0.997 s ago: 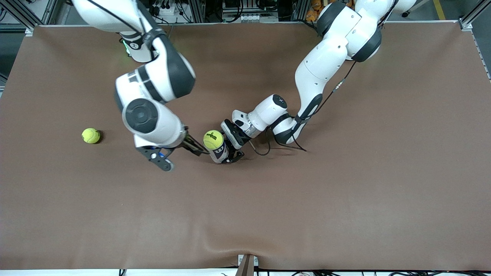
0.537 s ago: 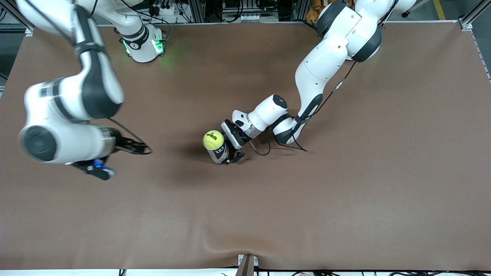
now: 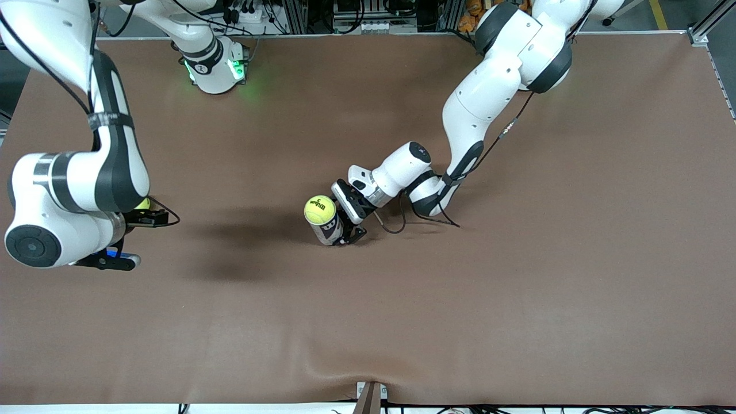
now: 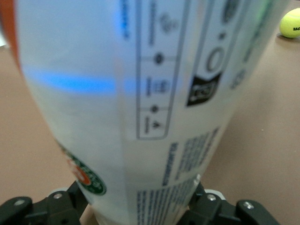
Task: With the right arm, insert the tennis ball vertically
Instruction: 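Move the right gripper to the second ball and grasp it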
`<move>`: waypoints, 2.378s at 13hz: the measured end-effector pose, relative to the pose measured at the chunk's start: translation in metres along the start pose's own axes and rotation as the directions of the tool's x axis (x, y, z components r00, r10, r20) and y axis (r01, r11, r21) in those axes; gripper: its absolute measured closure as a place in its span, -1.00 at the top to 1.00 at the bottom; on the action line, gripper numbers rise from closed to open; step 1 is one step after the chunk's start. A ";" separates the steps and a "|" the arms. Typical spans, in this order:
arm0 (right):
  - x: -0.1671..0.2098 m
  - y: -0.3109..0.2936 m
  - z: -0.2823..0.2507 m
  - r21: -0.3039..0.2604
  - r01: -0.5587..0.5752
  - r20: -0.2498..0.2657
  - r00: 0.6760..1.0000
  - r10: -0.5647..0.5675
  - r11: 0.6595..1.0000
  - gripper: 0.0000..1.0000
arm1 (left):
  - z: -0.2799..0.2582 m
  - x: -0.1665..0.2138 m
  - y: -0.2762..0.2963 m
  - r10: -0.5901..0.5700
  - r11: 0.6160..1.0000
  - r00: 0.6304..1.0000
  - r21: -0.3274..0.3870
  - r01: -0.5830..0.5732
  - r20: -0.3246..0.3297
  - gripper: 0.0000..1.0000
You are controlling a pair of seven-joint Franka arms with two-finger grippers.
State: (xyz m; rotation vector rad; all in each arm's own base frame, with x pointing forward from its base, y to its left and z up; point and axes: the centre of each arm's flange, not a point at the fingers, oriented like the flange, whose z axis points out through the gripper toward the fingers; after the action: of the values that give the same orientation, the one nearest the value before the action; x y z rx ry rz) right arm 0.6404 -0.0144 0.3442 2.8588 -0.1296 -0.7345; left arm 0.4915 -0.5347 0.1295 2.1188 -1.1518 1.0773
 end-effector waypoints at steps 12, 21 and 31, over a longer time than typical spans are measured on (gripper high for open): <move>0.036 0.115 0.165 0.088 0.245 -0.030 0.969 -0.244 0.965 1.00 | 0.000 0.000 0.000 0.000 1.000 1.000 0.001 0.000 -0.001 0.67; 0.047 0.116 0.197 0.098 0.244 -0.016 0.970 -0.244 0.965 1.00 | -0.001 -0.001 -0.005 0.006 1.000 1.000 0.009 -0.006 -0.005 0.67; 0.038 0.122 0.183 0.131 0.239 0.053 0.968 -0.247 0.962 0.34 | -0.001 -0.001 -0.009 0.009 1.000 1.000 0.015 -0.009 -0.005 0.67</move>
State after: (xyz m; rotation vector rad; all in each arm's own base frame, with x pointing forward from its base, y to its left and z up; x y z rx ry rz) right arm 0.5798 -0.1680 0.1936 3.0023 0.1775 -0.9003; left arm 0.4983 -0.5287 0.1294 2.1230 -1.1554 1.0987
